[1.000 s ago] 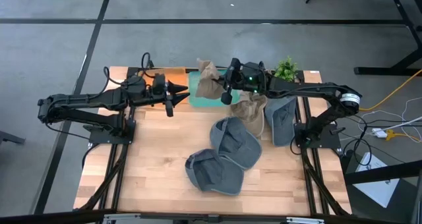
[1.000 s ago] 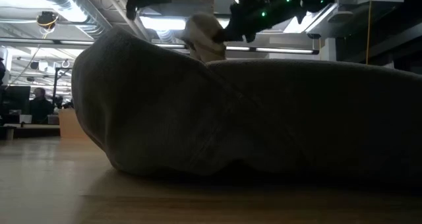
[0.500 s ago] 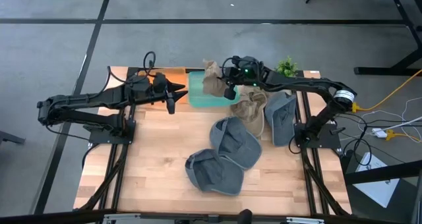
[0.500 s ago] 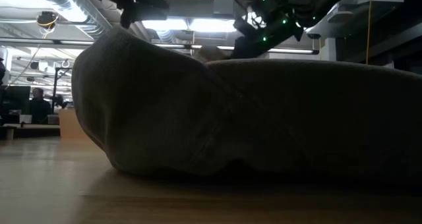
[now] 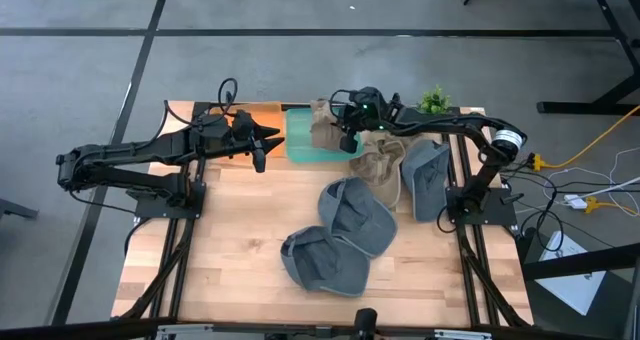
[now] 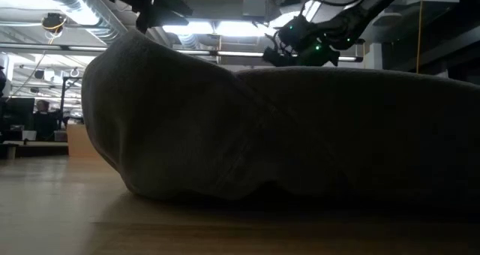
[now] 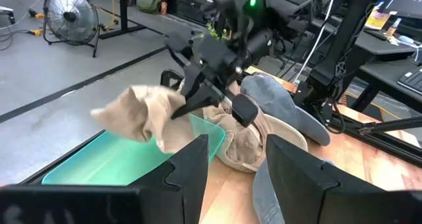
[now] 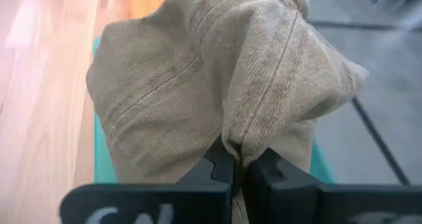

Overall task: Pick & Place hat
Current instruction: Put the bottom brown cap into the green bin

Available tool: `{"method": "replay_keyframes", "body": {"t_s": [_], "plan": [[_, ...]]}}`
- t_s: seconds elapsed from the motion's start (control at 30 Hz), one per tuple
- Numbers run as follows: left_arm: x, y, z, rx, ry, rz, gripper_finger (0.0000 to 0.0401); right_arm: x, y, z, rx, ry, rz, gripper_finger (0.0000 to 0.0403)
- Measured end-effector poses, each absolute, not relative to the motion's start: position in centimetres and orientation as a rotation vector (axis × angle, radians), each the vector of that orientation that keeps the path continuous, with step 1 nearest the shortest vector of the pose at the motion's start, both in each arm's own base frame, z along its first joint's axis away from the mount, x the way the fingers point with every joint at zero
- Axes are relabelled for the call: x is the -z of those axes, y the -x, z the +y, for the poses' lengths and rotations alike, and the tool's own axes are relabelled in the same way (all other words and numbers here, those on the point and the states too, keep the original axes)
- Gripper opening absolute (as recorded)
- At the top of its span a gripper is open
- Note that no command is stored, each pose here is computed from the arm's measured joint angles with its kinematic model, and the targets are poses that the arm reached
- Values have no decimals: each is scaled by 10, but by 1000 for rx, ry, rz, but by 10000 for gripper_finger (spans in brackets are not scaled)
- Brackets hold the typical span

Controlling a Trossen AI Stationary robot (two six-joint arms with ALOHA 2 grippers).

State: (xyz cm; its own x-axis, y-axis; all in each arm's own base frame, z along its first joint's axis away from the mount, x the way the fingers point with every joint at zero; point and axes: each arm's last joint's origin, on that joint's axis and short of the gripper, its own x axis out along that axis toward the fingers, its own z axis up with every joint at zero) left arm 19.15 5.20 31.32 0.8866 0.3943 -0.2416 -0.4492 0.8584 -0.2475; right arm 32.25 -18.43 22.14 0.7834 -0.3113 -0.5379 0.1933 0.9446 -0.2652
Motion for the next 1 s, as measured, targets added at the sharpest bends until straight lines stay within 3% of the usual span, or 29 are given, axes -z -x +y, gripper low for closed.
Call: {"method": "replay_keyframes", "body": {"t_s": [0.23, 0.67, 1.0], "plan": [[-311, -191, 52, -449, 304, 211, 146, -208, -320, -183, 249, 161, 713, 13], [-306, -190, 51, -456, 305, 261, 146, -208, -320, -184, 254, 166, 709, 13], [-304, -189, 51, -460, 305, 290, 148, -231, -322, -190, 262, 256, 798, 13]]}}
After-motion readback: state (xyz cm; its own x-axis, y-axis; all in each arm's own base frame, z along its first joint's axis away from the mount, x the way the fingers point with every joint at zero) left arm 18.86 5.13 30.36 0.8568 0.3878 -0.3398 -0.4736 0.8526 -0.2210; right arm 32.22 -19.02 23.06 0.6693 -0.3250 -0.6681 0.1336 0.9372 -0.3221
